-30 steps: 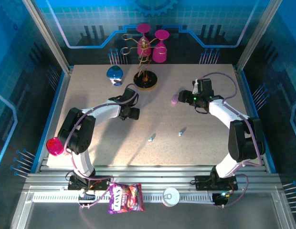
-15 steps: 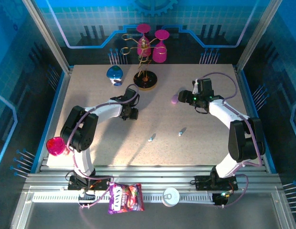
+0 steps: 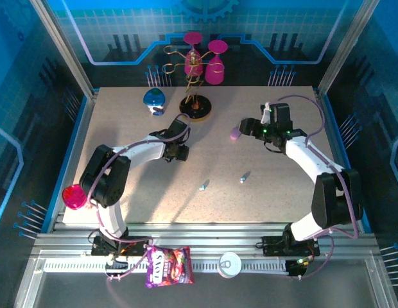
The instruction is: Insert wireless bluetooth earbuds into charging case
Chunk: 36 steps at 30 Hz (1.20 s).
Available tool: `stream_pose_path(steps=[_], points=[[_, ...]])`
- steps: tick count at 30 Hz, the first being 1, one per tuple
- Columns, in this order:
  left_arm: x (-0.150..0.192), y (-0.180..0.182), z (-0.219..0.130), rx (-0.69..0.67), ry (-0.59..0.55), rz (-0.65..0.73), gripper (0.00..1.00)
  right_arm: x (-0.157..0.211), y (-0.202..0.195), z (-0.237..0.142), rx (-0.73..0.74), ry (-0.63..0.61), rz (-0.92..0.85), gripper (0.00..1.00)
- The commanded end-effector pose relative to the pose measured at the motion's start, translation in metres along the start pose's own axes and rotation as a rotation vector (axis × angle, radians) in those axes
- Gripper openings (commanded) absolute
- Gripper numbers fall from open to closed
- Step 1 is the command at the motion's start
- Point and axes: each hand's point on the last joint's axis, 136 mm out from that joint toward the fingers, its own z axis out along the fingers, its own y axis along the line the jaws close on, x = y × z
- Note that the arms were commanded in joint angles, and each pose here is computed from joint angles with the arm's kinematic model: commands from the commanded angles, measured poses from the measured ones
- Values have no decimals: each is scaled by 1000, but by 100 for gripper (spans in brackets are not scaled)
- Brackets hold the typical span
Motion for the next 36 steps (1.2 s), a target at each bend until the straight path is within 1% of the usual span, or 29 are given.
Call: stream_pose_path(steps=[1, 6, 8, 10, 13, 15, 16, 19, 22, 25, 30, 33, 34, 36], points=[[-30, -33, -33, 116, -170, 172, 40, 16, 22, -10, -110, 61, 24, 72], [-31, -87, -65, 393, -311, 383, 42, 35, 41, -27, -224, 126, 65, 72], [-26, -109, -83, 508, -378, 480, 44, 44, 53, -36, -291, 162, 84, 72], [-24, -122, -96, 591, -424, 524, 44, 53, 64, -45, -360, 195, 99, 71], [-23, -134, -110, 670, -468, 576, 42, 65, 78, -59, -452, 226, 94, 71], [-24, -139, -116, 702, -491, 599, 42, 68, 85, -67, -489, 230, 103, 71], [-23, -144, -120, 722, -503, 618, 42, 78, 83, -68, -497, 252, 125, 71], [-20, -154, -131, 763, -534, 671, 42, 87, 92, -74, -546, 275, 161, 71], [-16, -162, -138, 793, -558, 731, 42, 95, 98, -75, -568, 298, 189, 70], [-15, -168, -143, 807, -572, 755, 42, 104, 104, -70, -579, 327, 201, 69], [-16, -171, -147, 796, -591, 776, 42, 114, 109, -60, -596, 370, 224, 61], [-15, -171, -150, 795, -595, 782, 42, 118, 108, -56, -592, 384, 233, 53], [-14, -171, -149, 792, -594, 784, 42, 119, 107, -55, -590, 388, 235, 48], [-13, -171, -149, 789, -593, 787, 42, 120, 107, -54, -589, 394, 237, 45]])
